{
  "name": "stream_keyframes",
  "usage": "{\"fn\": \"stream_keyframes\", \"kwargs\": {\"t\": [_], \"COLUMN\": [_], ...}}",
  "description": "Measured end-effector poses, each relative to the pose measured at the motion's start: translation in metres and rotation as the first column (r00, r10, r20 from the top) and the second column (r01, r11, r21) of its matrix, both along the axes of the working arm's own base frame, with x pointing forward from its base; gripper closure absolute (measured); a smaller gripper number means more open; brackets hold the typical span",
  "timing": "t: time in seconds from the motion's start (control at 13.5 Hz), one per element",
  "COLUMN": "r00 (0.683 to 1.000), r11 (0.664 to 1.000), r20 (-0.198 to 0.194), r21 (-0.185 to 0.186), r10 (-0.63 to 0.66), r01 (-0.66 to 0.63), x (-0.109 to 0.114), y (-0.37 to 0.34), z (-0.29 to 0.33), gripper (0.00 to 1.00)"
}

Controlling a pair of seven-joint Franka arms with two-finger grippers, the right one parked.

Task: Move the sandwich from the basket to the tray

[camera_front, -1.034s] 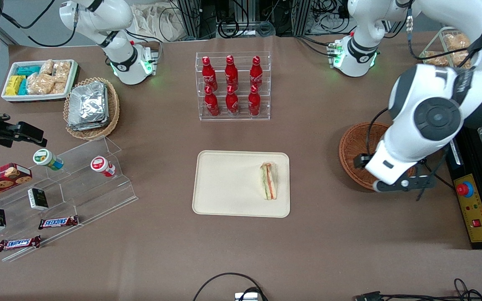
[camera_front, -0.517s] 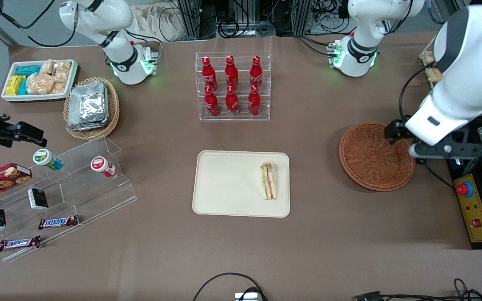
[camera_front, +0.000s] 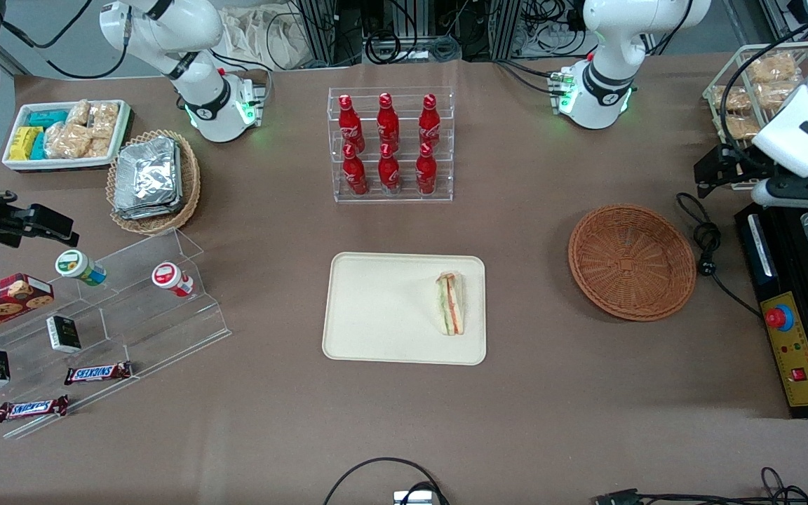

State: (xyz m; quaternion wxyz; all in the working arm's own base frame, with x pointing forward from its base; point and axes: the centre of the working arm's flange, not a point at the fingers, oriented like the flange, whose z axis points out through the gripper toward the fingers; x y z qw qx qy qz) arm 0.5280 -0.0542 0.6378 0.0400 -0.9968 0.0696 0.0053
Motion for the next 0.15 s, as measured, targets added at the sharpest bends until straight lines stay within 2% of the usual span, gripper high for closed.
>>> {"fn": "stream_keyframes", "kwargs": {"t": [0.15], "r00": [1.0], "r11": [1.0], "r20": [-0.016], "r21": [0.002], "r10": [-0.001], "r01": [0.001], "x": [-0.0035], "y": [-0.001], "z": [-0.0002], "gripper": [0.0]}}
